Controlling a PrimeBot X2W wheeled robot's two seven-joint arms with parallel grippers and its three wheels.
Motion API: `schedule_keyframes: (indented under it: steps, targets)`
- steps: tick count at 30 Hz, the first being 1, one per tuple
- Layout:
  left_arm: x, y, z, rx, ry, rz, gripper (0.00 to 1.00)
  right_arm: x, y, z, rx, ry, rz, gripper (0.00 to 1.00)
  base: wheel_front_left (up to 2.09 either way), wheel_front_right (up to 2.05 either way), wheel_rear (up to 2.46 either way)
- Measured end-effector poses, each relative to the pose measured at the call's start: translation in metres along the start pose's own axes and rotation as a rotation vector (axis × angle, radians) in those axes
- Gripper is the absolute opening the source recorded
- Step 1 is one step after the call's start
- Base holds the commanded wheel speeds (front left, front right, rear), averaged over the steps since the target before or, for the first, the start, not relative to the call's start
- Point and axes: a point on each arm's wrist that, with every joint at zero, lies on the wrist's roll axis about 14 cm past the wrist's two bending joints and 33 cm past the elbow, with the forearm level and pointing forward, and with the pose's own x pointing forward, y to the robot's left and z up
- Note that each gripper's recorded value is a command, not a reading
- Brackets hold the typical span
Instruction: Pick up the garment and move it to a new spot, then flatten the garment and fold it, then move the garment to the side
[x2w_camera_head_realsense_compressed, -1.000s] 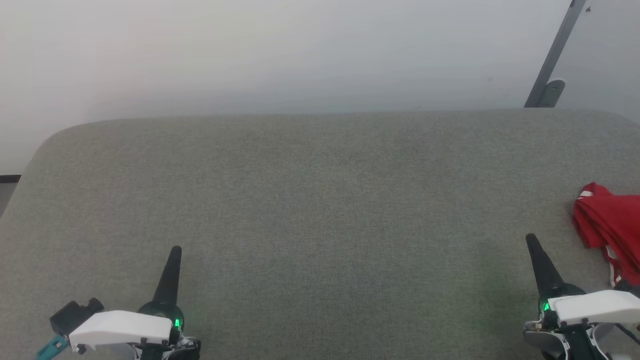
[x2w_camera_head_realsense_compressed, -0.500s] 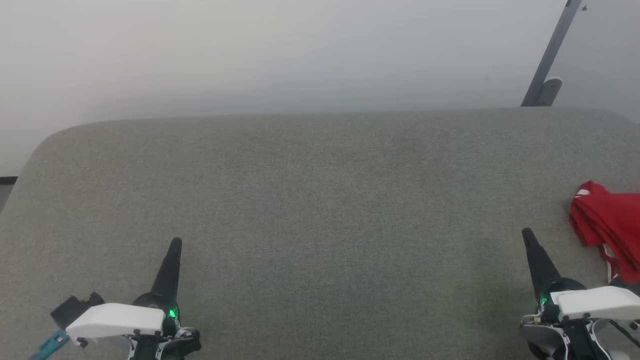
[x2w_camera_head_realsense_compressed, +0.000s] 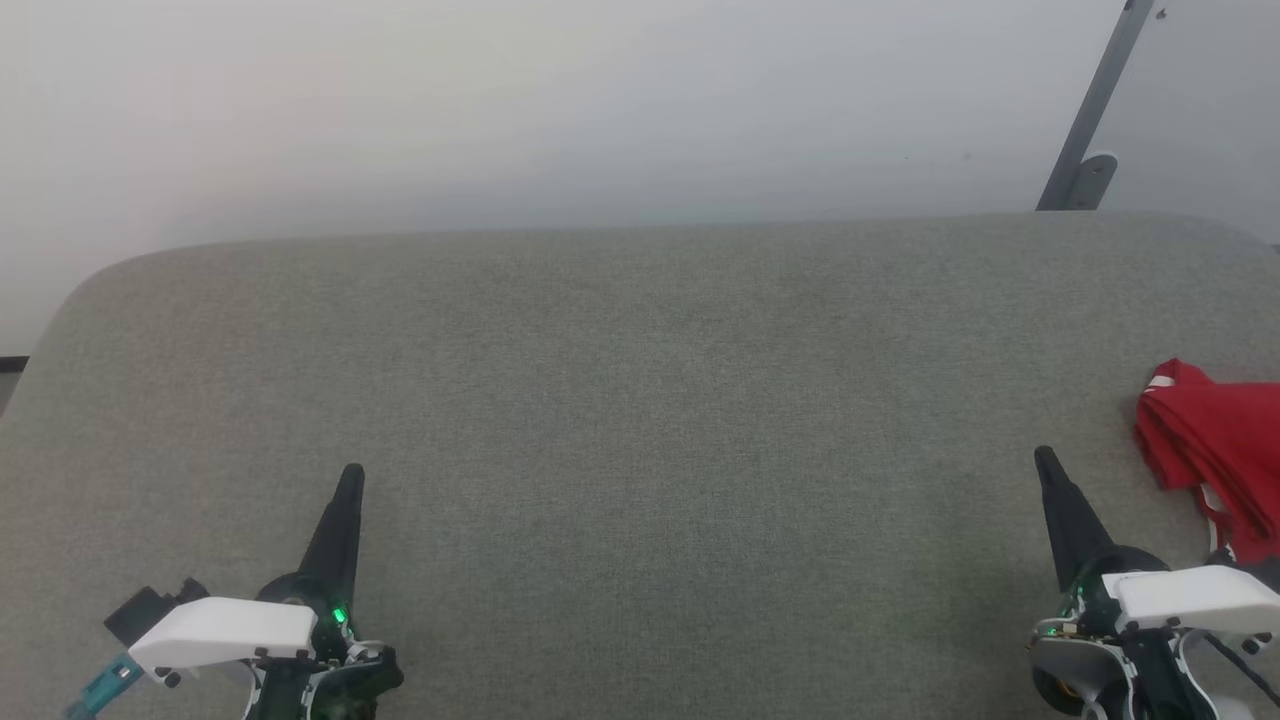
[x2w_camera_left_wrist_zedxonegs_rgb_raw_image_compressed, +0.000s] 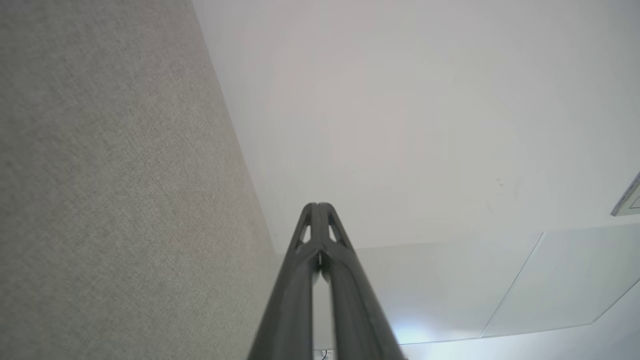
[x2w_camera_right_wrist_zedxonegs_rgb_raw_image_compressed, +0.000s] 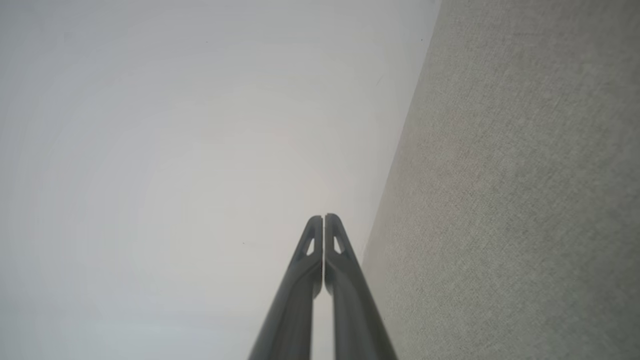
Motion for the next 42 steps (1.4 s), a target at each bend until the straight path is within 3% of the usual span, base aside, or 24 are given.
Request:
schedule_keyframes:
  steps: [12, 42]
  targets:
    - [0.0052, -0.0045, -0.003, -0.08, 0.016, -0.015, 0.0, 0.0025, 0.0057, -0.0014, 0.078, 0.003, 0.02, 0.0, 0.0, 0.0, 0.0]
    - [0.0053, -0.0045, -0.0025, -0.086, 0.015, -0.015, 0.0, 0.0026, 0.0059, -0.0014, 0.081, 0.002, 0.021, 0.0, 0.0, 0.0, 0.0]
